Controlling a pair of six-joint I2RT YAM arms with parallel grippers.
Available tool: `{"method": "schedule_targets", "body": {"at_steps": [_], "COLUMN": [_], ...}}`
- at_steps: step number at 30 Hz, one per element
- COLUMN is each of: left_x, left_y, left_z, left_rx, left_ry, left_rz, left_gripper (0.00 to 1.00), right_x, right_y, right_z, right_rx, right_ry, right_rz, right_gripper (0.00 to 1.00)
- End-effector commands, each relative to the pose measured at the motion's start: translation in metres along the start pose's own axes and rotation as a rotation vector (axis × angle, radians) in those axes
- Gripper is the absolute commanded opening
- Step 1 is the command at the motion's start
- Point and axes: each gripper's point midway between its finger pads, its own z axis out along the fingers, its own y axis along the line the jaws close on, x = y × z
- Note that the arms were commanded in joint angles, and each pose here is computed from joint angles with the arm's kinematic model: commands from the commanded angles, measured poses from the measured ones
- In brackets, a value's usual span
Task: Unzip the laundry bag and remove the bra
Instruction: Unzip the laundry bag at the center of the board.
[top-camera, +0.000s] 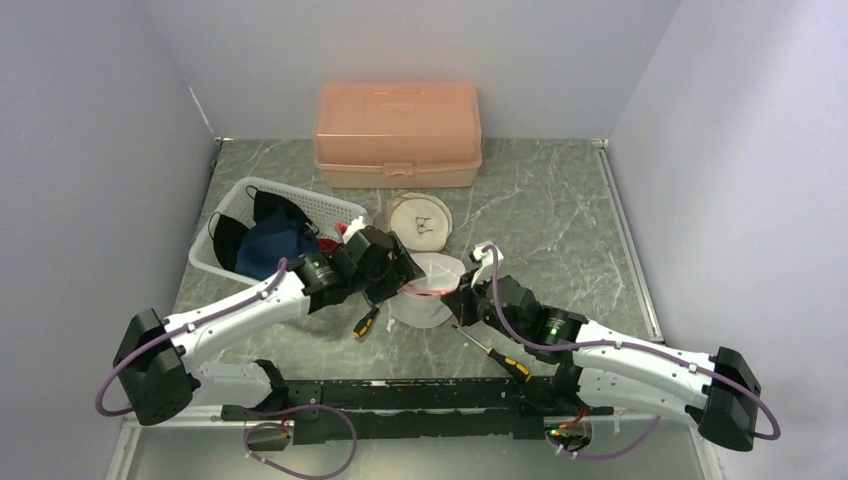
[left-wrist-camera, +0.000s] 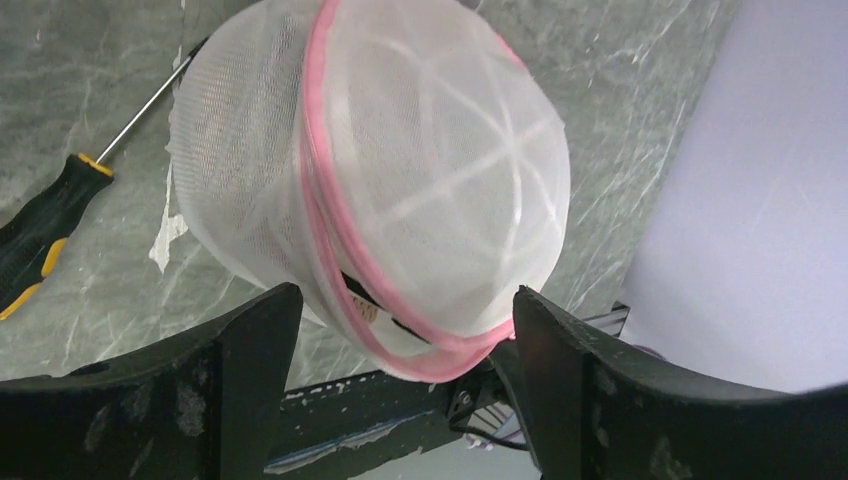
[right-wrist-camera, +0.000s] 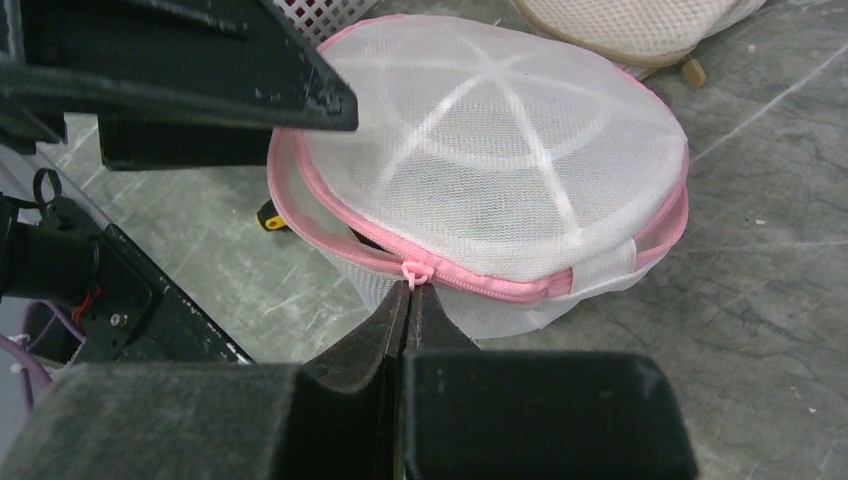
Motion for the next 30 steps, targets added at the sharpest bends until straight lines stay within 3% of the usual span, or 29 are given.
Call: {"method": "schedule_targets", "body": {"at_steps": [1, 9, 18, 30], "left_x": [-0.011, -0.008, -0.004, -0.010], "left_y": [-0.016, -0.015, -0.013, -0.003], "left_z": [0.003, 0.012, 0.020, 0.013], "left_rx": [0.046, 0.054, 0.066, 0.064], "left_ry": [-0.027, -0.002, 0.032, 0.011], "left_rz": [-0.031, -0.023, -0.002, -0.013], "left_gripper": [0.80, 0.54, 0.06, 0.03], "right_x": [-0.003, -0.004, -0.007, 0.008], "right_y": [0.005, 0.007, 0.006, -0.033], "right_z": [-0.002, -0.003, -0.003, -0.005], "right_rx": [-0.034, -0.040, -0.029, 0.159], "right_ry": [-0.021, -0.024, -0.034, -0.009], "right_rz": [-0.006, -0.007, -0.005, 0.004], "right_gripper": [0.00, 0.00, 0.00, 0.00]}}
